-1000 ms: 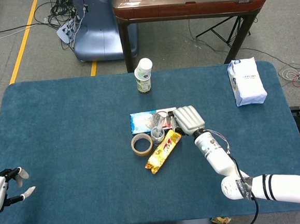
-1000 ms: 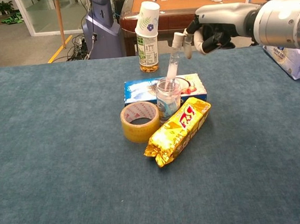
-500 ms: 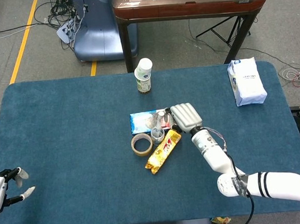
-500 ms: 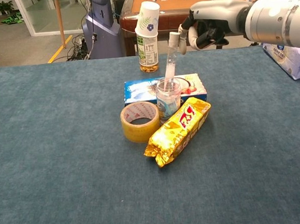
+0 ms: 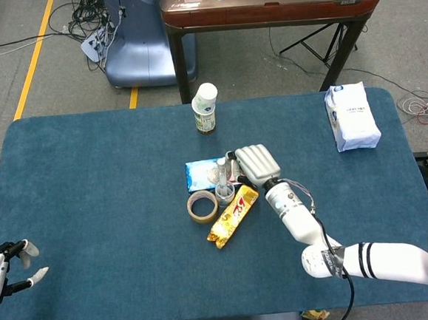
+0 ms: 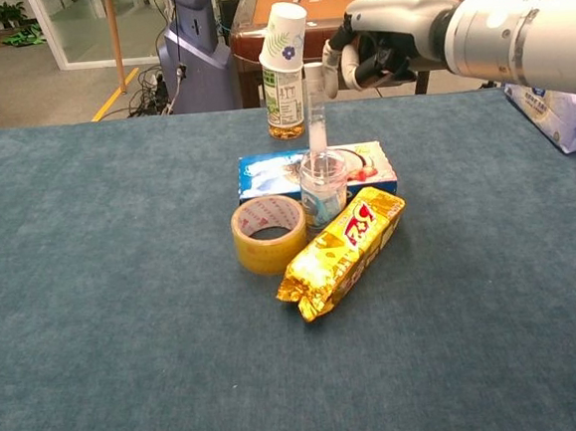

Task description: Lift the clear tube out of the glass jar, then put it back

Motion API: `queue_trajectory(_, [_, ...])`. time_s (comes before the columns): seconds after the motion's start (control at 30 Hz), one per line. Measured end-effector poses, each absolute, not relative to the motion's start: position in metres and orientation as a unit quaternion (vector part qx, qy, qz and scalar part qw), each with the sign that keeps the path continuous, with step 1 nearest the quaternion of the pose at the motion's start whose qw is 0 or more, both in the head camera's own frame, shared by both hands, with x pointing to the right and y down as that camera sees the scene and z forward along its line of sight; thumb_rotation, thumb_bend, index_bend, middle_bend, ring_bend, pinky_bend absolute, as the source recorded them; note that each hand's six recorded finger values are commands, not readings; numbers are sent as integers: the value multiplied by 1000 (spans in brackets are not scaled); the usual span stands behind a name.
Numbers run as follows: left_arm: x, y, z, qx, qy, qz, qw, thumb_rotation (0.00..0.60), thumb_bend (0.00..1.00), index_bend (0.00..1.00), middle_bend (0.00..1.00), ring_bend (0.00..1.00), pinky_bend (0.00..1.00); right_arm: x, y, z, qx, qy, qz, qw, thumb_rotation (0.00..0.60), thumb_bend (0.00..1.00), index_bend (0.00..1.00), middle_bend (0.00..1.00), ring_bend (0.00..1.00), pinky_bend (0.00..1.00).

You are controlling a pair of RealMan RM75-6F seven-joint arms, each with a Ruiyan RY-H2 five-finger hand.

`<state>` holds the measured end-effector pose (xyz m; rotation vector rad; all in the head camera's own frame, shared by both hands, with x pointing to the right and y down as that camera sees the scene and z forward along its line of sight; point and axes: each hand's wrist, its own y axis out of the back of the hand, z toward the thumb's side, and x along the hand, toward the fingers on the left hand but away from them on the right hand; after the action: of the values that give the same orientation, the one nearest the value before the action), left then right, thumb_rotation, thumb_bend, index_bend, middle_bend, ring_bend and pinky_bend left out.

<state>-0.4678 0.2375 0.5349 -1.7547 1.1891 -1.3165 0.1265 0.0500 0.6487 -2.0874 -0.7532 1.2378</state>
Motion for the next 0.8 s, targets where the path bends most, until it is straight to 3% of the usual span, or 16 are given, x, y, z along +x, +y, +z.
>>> queue_trajectory(0.37, [-467, 238, 536, -667, 449, -502, 319, 600, 143, 538, 701, 524, 696, 134, 51, 636, -786, -306, 447, 298, 600, 995, 534, 1000, 966, 841])
queue_trajectory(0.43, [-466, 238, 536, -667, 447, -502, 320, 600, 143, 538, 701, 524, 696, 138, 51, 633, -785, -316, 441, 298, 600, 917, 534, 1000, 961, 841])
queue_trajectory(0.6, [-464, 239, 538, -669, 444, -503, 321, 600, 143, 538, 701, 524, 696, 155, 51, 624, -775, -344, 430, 309, 600, 570, 534, 1000, 911, 838])
queue_trajectory(0.7, [-463, 239, 539, -669, 442, -504, 321, 600, 143, 538, 701, 524, 696, 167, 52, 622, -768, -354, 432, 314, 600, 367, 534, 981, 836, 779])
queue_trajectory(0.8, [-462, 239, 540, -670, 440, -504, 322, 600, 143, 538, 701, 524, 696, 177, 54, 621, -762, -362, 436, 314, 600, 237, 534, 819, 691, 687])
